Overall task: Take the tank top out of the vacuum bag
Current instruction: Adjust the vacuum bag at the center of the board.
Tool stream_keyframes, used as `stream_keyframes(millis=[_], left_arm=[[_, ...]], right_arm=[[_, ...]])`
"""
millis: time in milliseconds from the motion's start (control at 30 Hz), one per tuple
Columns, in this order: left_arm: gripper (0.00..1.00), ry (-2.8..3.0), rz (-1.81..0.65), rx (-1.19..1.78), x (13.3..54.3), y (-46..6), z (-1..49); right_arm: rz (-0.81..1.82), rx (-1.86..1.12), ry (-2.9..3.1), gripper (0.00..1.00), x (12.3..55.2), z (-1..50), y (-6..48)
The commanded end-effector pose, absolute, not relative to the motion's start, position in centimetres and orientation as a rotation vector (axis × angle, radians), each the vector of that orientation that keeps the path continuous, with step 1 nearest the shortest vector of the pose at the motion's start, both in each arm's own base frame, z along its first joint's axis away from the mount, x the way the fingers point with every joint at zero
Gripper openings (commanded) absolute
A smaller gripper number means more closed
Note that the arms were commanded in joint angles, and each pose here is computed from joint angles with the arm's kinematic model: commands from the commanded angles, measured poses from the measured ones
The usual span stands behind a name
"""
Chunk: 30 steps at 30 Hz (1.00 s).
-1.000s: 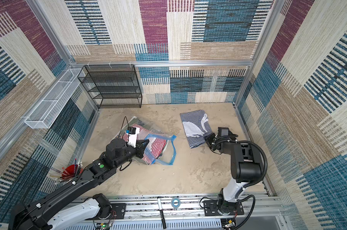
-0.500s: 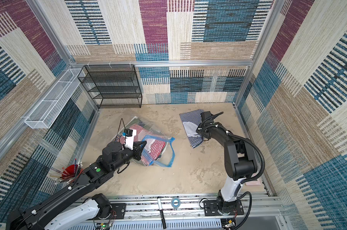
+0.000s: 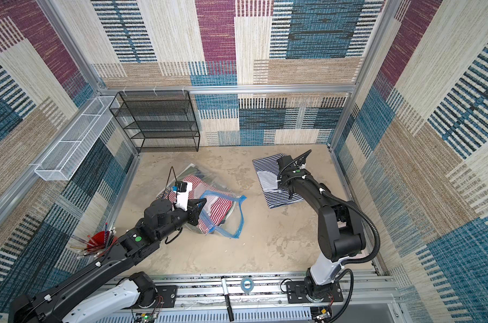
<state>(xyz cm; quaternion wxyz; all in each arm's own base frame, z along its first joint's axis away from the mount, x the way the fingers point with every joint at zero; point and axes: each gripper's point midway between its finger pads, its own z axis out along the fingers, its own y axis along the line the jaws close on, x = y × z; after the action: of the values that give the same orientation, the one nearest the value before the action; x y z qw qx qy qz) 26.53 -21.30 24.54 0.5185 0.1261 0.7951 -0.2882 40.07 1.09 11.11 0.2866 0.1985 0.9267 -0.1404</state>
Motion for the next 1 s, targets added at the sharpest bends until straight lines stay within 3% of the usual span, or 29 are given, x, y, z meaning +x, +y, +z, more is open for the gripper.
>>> stream_keyframes(millis=[0,133,267,533,900,967], left_arm=[[0.00,1.873,-0.718,0.302,26.7,-21.7,26.1],[0.00,1.900,-0.696,0.325,26.6,-21.7,26.2],[0.00,1.933,-0.653,0.359,26.7,-21.6,26.3],[0.00,1.969,-0.690,0.519,26.2,-23.7,26.2],[0.00,2.026,-0.664,0.625,25.4,-23.9,25.9],[0.00,2.034,-0.666,0.622,25.4,-23.9,25.8]], right_arm=[[-0.134,0.451,2.479,0.77,42.3,9.6,4.3],[0.094,0.385,2.501,0.76,42.2,8.2,7.2],[0.405,0.252,2.374,0.77,40.0,10.6,10.6],[0.690,0.078,2.217,0.99,34.2,14.6,14.3],[1.068,-0.127,2.057,0.99,27.2,19.4,22.3],[1.160,-0.166,2.054,0.87,25.9,19.6,24.0]])
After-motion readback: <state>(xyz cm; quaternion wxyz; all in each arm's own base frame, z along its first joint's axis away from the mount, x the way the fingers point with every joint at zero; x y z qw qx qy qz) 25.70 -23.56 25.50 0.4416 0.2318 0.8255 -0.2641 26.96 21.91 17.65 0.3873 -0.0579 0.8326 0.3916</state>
